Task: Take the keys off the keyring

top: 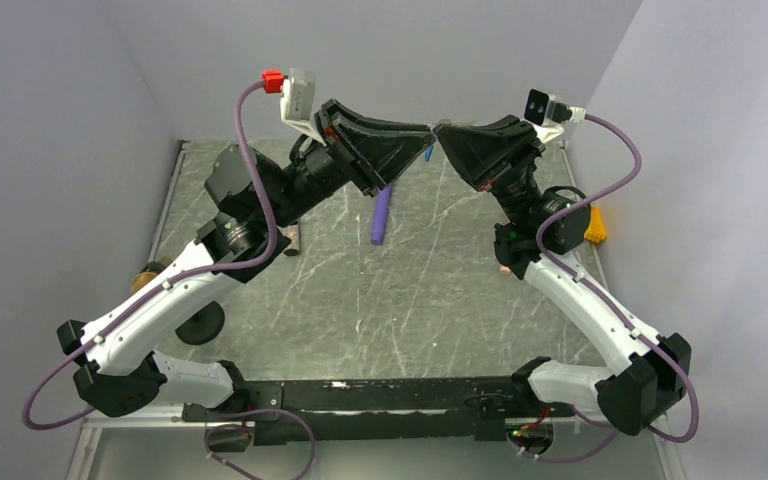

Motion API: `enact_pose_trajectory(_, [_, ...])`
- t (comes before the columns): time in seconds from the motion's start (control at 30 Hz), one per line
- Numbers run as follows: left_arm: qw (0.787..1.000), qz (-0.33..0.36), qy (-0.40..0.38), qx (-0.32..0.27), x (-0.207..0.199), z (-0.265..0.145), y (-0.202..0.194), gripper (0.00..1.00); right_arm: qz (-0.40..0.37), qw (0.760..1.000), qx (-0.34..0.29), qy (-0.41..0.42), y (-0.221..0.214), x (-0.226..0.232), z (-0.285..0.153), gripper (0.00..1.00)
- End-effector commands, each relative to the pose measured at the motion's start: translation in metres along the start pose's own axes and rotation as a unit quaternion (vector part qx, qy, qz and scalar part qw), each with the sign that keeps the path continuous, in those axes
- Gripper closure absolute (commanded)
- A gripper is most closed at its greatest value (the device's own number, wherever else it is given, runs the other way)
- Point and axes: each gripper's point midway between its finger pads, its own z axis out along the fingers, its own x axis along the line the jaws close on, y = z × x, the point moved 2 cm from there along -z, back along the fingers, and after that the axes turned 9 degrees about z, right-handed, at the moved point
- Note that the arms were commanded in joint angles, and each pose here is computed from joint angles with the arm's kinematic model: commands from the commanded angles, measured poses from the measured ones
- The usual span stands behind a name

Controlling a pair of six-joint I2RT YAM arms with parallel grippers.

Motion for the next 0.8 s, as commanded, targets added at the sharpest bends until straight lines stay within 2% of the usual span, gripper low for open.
enact_pose_trajectory(0.0, [0.999, 0.014, -0.018, -0.033, -0.012, 0.001, 0.026, 0.75, -0.012, 0.999, 0.011, 0.042, -0.003, 0.025, 0.003, 1.0])
enact_pose_trajectory(0.37, [0.999, 0.024, -0.022, -0.023, -0.013, 0.005, 0.026, 0.9, -0.01, 0.999, 0.018, 0.035, -0.005, 0.02, 0.003, 1.0])
enact_pose_trajectory(0.53, [1.0, 0.016, -0.022, -0.013, -0.013, 0.003, 0.02, 0.92, -0.013, 0.999, 0.02, 0.033, -0.006, 0.018, 0.005, 1.0])
enact_pose_trajectory(0.6, [1.0, 0.01, -0.02, -0.005, -0.012, 0.003, 0.017, 0.99, -0.012, 0.999, 0.023, 0.033, -0.007, 0.016, 0.005, 1.0])
enact_pose_trajectory(0.77, [1.0, 0.011, -0.02, 0.009, -0.013, 0.0, 0.014, 1.0, -0.009, 0.999, 0.027, 0.03, -0.011, 0.013, 0.005, 1.0])
